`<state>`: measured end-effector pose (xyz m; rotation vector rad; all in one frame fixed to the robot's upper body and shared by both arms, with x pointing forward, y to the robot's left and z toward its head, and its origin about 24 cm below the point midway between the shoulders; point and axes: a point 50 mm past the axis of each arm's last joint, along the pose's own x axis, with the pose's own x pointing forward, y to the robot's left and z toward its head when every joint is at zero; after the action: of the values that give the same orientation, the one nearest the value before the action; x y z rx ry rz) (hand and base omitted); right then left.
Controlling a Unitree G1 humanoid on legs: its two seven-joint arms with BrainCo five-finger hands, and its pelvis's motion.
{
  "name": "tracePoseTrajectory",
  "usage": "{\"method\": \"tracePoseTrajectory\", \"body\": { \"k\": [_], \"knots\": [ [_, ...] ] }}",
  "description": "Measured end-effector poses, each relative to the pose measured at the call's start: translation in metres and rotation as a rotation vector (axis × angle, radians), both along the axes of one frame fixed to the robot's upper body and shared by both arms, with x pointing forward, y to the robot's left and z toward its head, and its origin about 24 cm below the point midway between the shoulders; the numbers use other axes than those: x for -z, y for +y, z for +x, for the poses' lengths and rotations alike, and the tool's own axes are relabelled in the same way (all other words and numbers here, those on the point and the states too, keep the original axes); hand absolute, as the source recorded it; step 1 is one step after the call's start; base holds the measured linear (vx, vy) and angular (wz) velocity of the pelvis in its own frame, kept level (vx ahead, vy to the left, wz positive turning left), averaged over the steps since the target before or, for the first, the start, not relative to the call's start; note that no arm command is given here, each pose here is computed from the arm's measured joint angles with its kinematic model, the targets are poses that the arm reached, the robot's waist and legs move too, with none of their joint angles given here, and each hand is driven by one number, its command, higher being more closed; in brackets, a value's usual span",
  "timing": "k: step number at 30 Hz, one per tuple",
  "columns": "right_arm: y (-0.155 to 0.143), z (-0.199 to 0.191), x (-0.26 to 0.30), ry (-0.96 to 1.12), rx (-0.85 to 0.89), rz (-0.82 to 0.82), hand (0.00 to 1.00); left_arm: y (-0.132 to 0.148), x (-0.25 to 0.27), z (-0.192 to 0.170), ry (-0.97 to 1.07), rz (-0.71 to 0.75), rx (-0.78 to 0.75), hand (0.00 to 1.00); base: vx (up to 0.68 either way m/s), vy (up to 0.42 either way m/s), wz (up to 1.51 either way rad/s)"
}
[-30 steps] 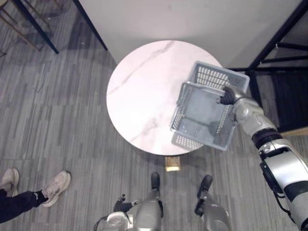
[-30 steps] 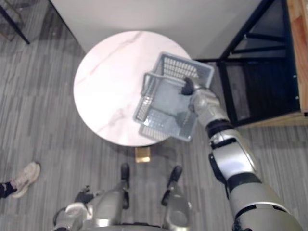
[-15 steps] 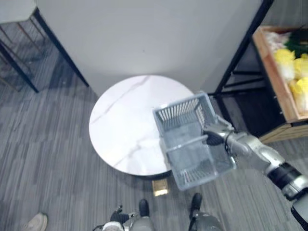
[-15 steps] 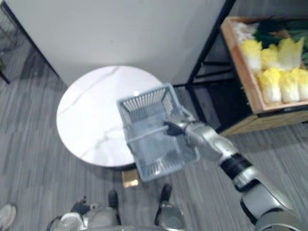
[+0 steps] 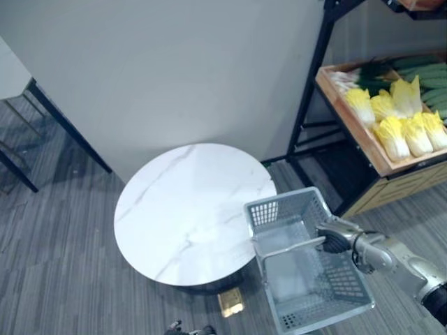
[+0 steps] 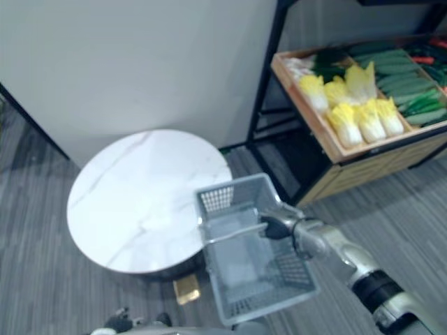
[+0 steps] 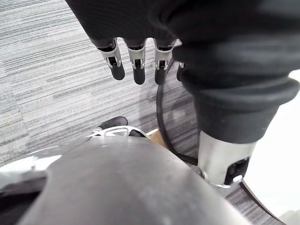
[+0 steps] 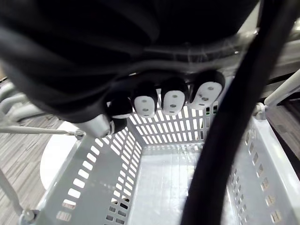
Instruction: Pick vegetable in the basket
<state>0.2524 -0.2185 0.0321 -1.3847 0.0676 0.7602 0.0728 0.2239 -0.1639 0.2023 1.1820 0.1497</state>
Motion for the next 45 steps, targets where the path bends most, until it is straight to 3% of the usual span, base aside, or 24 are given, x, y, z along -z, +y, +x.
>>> {"method": "tracePoseTrajectory", "body": {
  "k": [4, 7, 11, 14, 18, 33, 45],
  "knots": [
    [-0.031, -0.014, -0.003, -0.059, 0.153, 0.026, 1.0, 0.0, -0.001, 0.007, 0.001, 0.022, 0.102, 0.0, -0.03, 0.082, -0.18],
    [-0.036, -0.013, -0.012, -0.134, 0.186, 0.017, 1.0, 0.0, -0.003, 0.012, 0.004, 0.067, 0.224, 0.0, -0.08, 0.113, -0.42],
    [-0.028, -0.011, -0.01, -0.15, 0.19, 0.032, 1.0, -0.008, -0.004, 0.025, -0.013, 0.086, 0.355, 0.0, -0.07, 0.15, -0.86],
    [-0.009, -0.002, -0.013, -0.176, 0.125, 0.069, 1.0, 0.006, -0.009, 0.032, -0.021, 0.127, 0.378, 0.0, -0.08, 0.131, -1.49],
    [0.009, 0.011, -0.019, -0.217, 0.068, 0.087, 1.0, 0.001, -0.006, 0.029, 0.008, 0.122, 0.435, 0.0, -0.1, 0.068, -1.66],
    [0.016, 0.006, -0.011, -0.229, 0.062, 0.097, 1.0, -0.006, -0.005, 0.032, -0.024, 0.11, 0.349, 0.0, -0.03, -0.178, -0.77],
    [0.033, 0.007, -0.002, -0.178, -0.002, 0.129, 1.0, -0.007, -0.006, 0.027, -0.07, 0.105, 0.297, 0.0, 0.06, 0.177, -0.79]
  ]
}}
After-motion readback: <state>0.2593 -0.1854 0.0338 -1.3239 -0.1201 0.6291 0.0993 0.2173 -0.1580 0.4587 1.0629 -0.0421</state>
